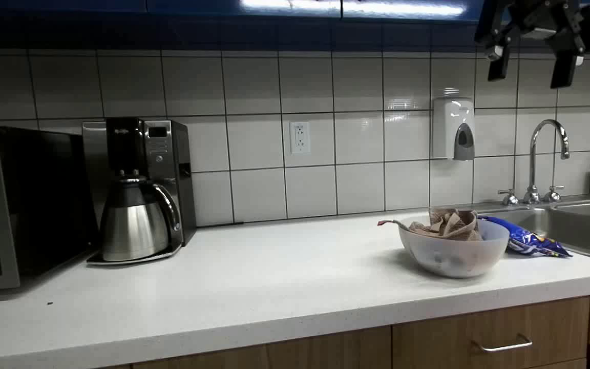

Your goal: Take out the cloth from the bowl

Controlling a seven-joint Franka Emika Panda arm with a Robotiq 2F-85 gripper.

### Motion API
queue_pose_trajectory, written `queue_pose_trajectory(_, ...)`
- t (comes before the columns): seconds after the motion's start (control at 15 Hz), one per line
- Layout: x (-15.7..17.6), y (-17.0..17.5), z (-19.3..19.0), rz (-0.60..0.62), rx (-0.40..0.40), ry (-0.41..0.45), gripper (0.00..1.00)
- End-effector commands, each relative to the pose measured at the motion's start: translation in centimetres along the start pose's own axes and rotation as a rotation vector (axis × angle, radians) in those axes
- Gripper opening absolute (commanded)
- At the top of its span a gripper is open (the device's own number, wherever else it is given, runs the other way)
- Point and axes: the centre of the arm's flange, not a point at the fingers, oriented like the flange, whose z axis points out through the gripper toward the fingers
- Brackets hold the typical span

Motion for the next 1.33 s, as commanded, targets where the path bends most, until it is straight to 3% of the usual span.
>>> queue_pose_trajectory(0.0,0.0,0.0,0.1,0.000,0.000,-0.001,1.00)
queue_pose_trajectory(0.67,0.2,0.0,0.6,0.013,-0.015,-0.003,1.00)
queue_pose_trajectory(1.27,3.0,2.9,3.6,0.175,-0.108,0.164,1.00)
